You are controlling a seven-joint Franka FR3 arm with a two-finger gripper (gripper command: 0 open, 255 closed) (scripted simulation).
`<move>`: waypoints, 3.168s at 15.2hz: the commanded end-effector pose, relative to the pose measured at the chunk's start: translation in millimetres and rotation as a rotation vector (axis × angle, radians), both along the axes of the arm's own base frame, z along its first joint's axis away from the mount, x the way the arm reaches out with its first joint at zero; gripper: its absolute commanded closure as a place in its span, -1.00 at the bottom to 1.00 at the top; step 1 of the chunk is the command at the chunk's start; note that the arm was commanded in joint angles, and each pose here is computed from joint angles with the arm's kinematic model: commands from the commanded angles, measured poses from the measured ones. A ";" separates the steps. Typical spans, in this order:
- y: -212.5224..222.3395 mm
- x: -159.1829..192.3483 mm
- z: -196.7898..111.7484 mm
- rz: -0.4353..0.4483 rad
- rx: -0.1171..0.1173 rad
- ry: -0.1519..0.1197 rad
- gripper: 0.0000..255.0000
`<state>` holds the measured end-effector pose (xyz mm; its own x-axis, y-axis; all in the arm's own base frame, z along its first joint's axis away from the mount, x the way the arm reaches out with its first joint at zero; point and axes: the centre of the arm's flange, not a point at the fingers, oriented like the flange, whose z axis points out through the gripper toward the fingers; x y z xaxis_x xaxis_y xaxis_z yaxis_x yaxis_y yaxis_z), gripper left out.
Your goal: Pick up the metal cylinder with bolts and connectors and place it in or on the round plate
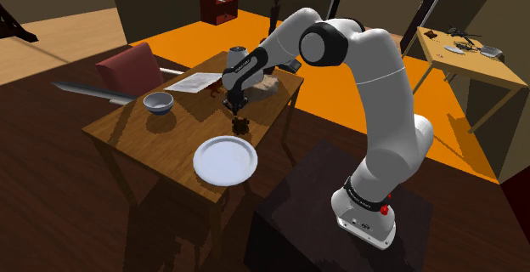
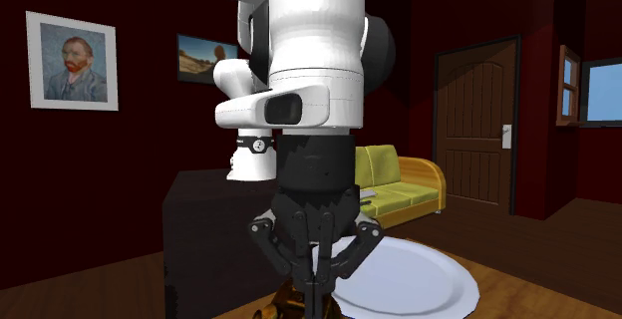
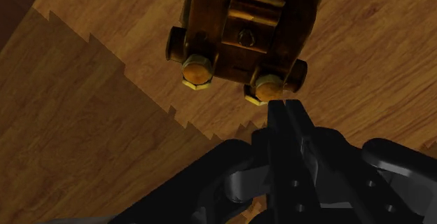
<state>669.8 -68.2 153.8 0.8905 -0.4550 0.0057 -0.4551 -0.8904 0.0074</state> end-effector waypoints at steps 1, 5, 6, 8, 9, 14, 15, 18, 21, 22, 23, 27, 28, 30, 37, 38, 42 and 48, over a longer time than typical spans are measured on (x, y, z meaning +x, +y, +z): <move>0.0 0.0 0.0 0.000 0.000 0.000 1.00; 0.0 0.0 0.0 0.000 0.000 0.000 -1.00; 5.5 -11.4 1.4 -0.027 -0.009 0.006 -1.00; 17.5 -33.7 4.1 -0.081 -0.026 0.019 -1.00; 23.9 -44.6 5.5 -0.108 -0.035 0.026 -1.00; 35.6 -64.6 -7.6 -0.157 -0.051 0.038 -1.00; 35.3 -64.9 -12.9 -0.157 -0.051 0.038 -1.00; 34.4 -65.5 -28.7 -0.157 -0.051 0.038 -1.00; 34.2 -65.6 -31.7 -0.157 -0.051 0.038 -1.00; 34.2 -65.6 -31.7 -0.157 -0.051 0.038 -1.00; 34.2 -65.6 -31.7 -0.157 -0.051 0.038 -1.00; 34.2 -65.6 -31.7 -0.157 -0.051 0.038 1.00; 34.2 -65.6 -31.7 -0.157 -0.051 0.038 1.00; 34.2 -65.7 -31.8 -0.157 -0.051 0.038 1.00; 34.2 -65.6 -26.5 -0.157 -0.051 0.038 1.00; 34.2 -65.6 -21.2 -0.157 -0.051 0.038 1.00; 34.2 -65.6 -0.1 -0.157 -0.051 0.038 1.00; 34.2 -65.6 31.6 -0.157 -0.051 0.038 1.00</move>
